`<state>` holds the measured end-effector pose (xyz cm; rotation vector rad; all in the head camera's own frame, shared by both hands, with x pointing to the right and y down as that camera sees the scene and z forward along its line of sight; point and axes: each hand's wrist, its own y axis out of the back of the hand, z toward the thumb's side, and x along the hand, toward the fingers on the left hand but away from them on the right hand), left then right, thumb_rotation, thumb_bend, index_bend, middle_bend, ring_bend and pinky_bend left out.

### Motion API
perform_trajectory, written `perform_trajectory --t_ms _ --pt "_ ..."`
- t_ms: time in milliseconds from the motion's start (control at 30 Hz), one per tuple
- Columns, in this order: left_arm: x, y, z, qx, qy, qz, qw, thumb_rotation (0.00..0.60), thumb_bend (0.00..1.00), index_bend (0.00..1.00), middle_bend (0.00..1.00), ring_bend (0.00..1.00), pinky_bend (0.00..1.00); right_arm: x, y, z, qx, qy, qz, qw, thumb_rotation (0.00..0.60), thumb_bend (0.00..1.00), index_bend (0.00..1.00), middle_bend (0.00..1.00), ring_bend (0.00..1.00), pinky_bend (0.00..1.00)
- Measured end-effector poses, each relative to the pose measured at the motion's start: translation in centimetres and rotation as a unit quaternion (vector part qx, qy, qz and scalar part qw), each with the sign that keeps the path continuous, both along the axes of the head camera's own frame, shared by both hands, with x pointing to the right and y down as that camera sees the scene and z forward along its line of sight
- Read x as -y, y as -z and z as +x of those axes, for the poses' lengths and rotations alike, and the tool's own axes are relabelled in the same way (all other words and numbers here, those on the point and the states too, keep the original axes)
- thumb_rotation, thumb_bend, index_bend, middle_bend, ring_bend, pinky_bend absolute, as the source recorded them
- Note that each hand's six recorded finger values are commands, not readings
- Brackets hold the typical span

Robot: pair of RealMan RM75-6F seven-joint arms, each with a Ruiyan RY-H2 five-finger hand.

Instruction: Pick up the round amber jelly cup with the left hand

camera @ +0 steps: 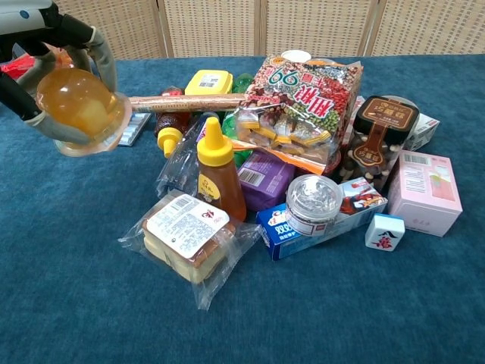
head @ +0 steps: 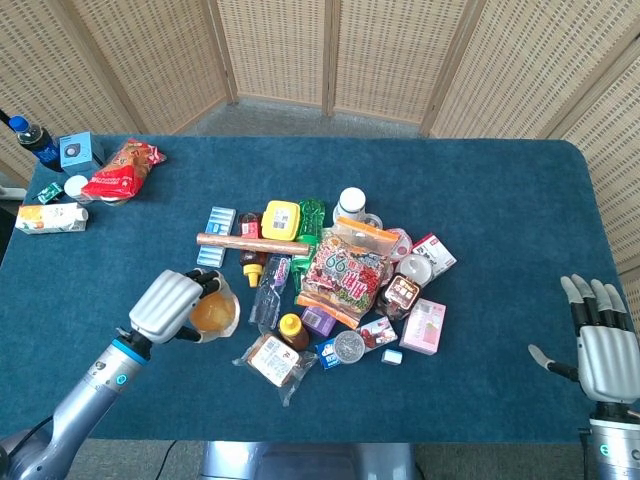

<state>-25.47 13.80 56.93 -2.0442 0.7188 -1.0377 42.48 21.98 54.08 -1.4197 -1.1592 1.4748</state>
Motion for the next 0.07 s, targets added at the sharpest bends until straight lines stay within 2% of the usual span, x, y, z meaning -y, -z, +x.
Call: perform_trajectory --t_ms 67 --pt "0.05 0.0 0.08 -0.002 0.0 0.0 1.0 0.6 0.07 0.71 0.79 0.72 0.77 0.02 -0.01 0.03 0.0 -0.001 0.0 1.0 0.51 0.0 0.0 0.0 0.0 0.0"
